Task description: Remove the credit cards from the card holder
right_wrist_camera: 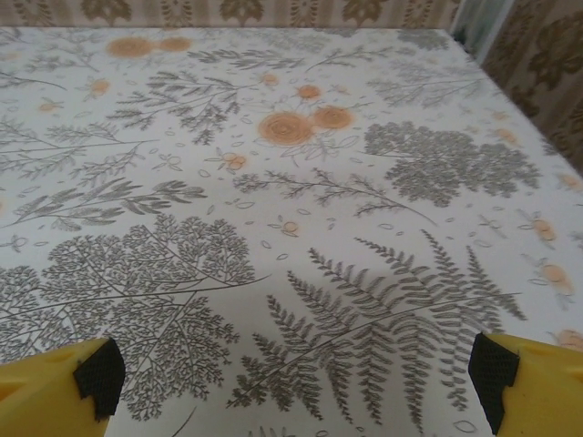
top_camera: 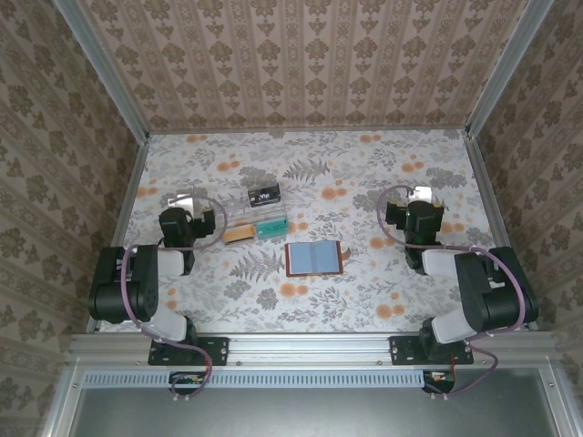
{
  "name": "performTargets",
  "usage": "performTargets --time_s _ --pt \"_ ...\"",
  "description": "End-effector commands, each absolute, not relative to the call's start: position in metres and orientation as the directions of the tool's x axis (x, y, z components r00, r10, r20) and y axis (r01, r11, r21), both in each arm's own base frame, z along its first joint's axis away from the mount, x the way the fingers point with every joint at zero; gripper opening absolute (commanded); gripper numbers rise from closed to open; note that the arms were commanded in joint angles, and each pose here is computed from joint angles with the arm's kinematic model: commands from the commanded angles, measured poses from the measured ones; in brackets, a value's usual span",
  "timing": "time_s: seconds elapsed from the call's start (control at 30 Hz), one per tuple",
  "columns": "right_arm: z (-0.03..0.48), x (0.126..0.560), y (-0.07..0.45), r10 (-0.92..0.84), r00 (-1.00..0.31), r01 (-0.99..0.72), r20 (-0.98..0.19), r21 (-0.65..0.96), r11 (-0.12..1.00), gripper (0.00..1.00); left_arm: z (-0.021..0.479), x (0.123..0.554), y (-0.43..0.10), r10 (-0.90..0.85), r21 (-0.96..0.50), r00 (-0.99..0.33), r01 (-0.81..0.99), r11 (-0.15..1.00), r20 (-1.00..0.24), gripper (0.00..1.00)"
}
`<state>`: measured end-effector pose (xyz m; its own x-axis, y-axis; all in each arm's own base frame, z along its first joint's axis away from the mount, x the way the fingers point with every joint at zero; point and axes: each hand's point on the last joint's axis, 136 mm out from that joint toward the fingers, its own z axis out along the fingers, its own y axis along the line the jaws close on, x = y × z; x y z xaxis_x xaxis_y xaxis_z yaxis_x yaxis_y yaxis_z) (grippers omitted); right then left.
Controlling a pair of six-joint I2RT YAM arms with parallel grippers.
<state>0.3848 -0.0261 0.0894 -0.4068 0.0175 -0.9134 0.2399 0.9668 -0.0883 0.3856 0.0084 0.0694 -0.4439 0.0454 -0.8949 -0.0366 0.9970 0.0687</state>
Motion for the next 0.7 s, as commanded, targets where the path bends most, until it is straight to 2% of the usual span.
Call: performTargets --time_s 0.0,0.07,0.67 --pt "0.1014 0.3967 -0.017 0.03 -0.299 0.162 -0.954 -0.019 0.987 1.0 0.0947 0.3972 -0.0006 0.068 0.058 -0.343 0.037 0.998 -0.937 1.0" --pt "0.0989 0.3964 -0.0167 0.038 -0.331 0.154 -0.943 -0.015 0.988 1.0 0.0949 0.3978 -0.0009 0.07 0.06 -0.346 0.04 0.997 -0.936 1.0" --pt "0.0998 0.3967 -0.0165 0.037 -0.327 0.153 -0.944 -0.014 0.988 1.0 0.094 0.3995 -0.0056 0.104 0.096 -0.355 0.041 0.995 -0.929 1.0"
